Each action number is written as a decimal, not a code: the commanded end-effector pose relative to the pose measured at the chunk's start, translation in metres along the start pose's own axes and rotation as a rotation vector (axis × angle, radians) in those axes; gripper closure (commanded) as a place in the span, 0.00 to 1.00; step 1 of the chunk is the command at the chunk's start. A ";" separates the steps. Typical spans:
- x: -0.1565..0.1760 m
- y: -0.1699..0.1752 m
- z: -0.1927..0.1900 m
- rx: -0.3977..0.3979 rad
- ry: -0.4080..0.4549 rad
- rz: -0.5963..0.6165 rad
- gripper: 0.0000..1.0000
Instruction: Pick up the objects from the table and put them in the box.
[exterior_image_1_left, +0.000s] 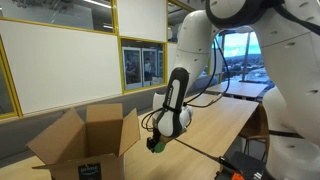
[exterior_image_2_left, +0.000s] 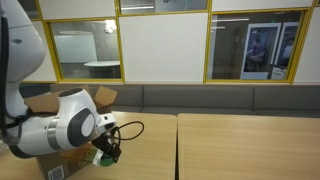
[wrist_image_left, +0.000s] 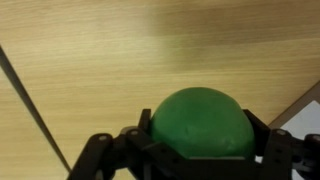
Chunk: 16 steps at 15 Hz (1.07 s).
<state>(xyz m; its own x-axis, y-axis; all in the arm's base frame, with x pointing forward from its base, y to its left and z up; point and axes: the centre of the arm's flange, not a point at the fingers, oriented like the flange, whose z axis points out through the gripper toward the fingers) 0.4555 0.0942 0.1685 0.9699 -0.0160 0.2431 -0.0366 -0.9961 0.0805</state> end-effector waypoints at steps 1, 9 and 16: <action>0.004 0.009 -0.086 -0.057 0.102 0.041 0.38; 0.051 0.014 -0.163 -0.130 0.293 0.097 0.38; 0.066 -0.051 -0.231 -0.127 0.413 0.084 0.38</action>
<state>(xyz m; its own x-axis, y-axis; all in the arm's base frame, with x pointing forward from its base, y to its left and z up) 0.5032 0.1338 0.3491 0.8163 -0.0439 0.5759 -0.1522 -0.9782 0.1411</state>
